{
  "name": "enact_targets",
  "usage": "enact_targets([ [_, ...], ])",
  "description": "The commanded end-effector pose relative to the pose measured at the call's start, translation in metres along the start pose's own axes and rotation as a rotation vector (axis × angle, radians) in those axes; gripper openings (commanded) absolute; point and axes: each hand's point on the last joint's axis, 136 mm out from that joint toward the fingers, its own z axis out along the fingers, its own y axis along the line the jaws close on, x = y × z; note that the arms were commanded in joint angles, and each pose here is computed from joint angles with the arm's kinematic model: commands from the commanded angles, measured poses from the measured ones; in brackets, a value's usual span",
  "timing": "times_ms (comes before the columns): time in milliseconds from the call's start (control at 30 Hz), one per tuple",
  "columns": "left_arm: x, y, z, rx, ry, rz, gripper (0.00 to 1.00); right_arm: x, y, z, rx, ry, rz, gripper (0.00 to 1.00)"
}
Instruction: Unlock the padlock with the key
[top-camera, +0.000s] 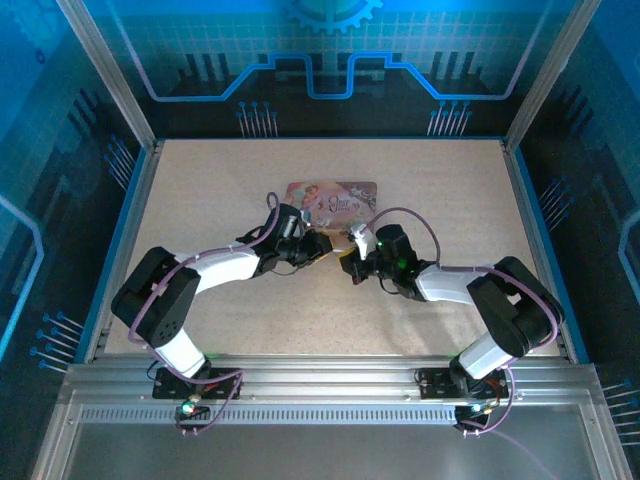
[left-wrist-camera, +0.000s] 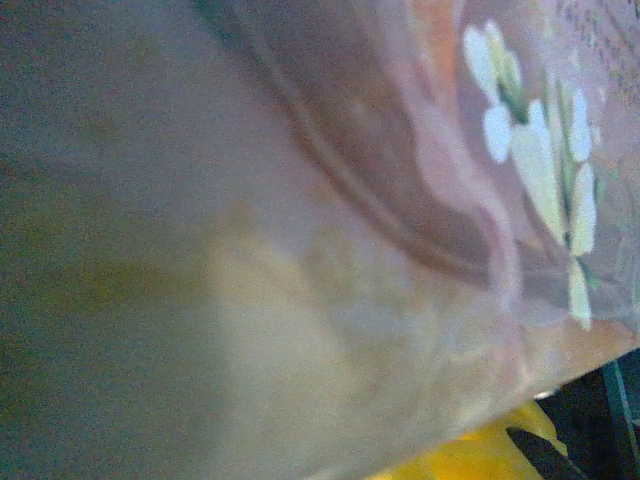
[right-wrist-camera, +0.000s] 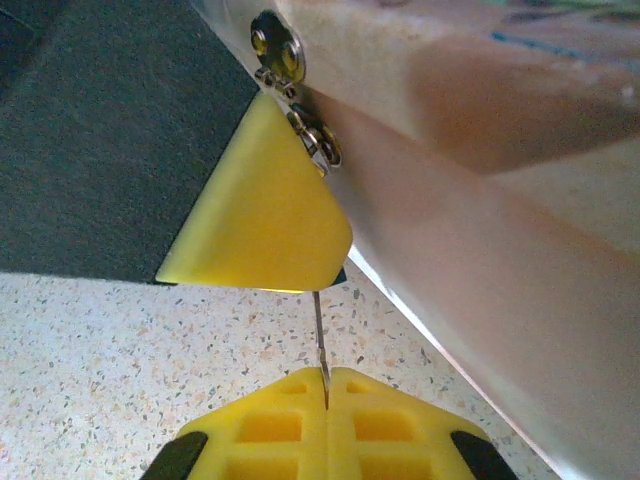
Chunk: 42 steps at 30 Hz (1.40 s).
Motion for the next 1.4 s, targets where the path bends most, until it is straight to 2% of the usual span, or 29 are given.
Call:
enact_targets([
  [0,-0.003,-0.022,-0.007,0.073,-0.001,0.003,0.09,-0.016,0.015,0.005,-0.052,-0.043,-0.054,0.00],
  [200,-0.003,-0.023,-0.007,0.074,-0.001,0.005,0.09,-0.013,0.013,0.008,-0.045,-0.030,-0.057,0.00],
  [667,-0.003,-0.022,-0.008,0.069,0.001,0.007,0.09,-0.026,0.004,-0.006,-0.009,-0.112,-0.025,0.00],
  [1367,-0.003,-0.023,-0.009,0.069,-0.001,0.006,0.09,-0.024,-0.001,-0.009,0.004,-0.114,-0.013,0.00],
])
